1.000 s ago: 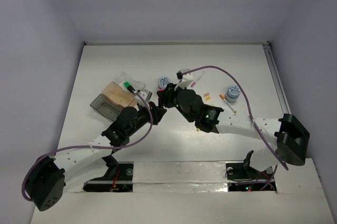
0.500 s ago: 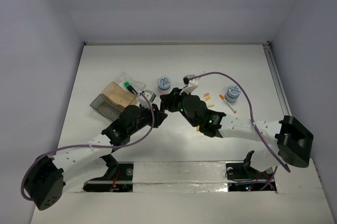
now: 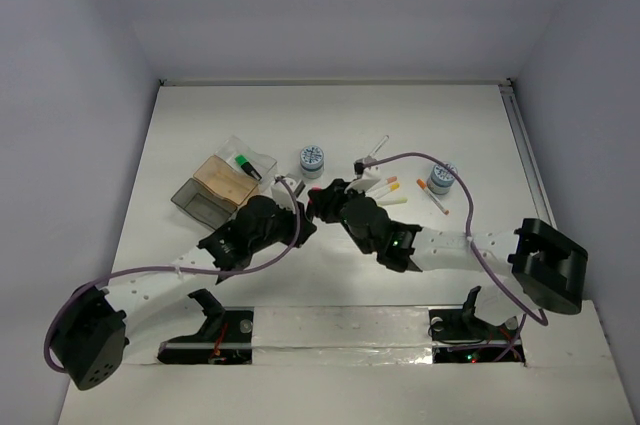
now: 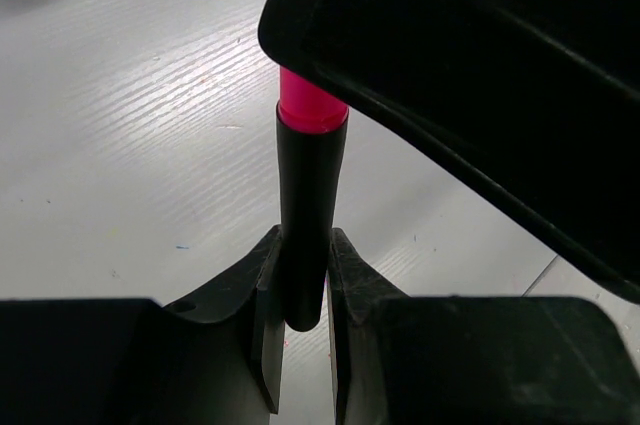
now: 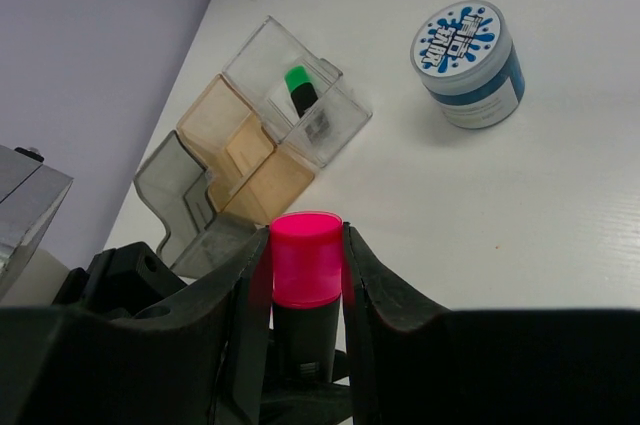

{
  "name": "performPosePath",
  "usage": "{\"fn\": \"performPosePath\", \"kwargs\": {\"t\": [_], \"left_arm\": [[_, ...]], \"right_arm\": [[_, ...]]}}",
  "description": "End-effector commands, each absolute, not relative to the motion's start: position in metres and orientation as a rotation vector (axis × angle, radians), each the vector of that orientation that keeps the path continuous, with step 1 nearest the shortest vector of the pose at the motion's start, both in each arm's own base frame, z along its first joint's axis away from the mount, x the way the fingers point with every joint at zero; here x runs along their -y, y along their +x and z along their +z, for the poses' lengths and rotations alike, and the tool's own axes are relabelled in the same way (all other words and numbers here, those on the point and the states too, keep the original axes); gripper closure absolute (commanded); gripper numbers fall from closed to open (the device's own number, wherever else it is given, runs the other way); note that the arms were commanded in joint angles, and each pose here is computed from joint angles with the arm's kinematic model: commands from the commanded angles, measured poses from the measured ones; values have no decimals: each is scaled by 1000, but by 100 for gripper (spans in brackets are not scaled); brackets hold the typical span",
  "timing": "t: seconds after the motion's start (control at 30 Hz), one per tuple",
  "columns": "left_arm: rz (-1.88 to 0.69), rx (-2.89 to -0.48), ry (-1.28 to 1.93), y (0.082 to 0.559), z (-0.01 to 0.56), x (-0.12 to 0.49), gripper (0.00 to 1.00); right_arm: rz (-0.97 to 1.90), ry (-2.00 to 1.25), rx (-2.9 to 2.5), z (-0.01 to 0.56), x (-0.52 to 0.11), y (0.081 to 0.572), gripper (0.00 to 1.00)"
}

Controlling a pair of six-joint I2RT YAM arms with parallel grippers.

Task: Sort the stationery into containers
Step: Close the pen cap on the pen.

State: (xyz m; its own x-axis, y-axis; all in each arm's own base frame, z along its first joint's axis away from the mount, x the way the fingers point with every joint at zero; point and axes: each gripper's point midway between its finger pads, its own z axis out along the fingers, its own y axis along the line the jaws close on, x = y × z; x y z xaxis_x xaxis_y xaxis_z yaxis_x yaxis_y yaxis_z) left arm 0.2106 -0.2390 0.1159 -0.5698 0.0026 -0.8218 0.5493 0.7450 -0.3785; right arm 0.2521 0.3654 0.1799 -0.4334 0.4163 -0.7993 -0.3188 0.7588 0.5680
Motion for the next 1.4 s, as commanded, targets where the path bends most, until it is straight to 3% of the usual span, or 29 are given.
{"fn": "performPosePath", "kwargs": {"t": [0.0, 0.43, 0.7, 0.87, 1.07, 1.37], "left_arm": [[-888, -1300, 78, 277, 356, 233, 100], [-872, -1217, 79, 287, 396, 238, 100], [-823, -1187, 81, 286, 411, 226, 100], [-848, -1187, 108, 297, 419, 235, 100], [-842, -1129, 86, 297, 444, 218, 100], [-908, -1231, 71, 293, 388, 225, 100]], "right_arm": [[765, -303, -2264, 59, -363, 146, 100], [965, -245, -2308, 48, -379, 118, 100], [912, -257, -2332, 40, -359, 115, 100], [926, -351, -2381, 25, -379, 92, 100], [898, -247, -2348, 31, -361, 101, 100], [819, -218, -2318, 39, -353, 113, 100]]}}
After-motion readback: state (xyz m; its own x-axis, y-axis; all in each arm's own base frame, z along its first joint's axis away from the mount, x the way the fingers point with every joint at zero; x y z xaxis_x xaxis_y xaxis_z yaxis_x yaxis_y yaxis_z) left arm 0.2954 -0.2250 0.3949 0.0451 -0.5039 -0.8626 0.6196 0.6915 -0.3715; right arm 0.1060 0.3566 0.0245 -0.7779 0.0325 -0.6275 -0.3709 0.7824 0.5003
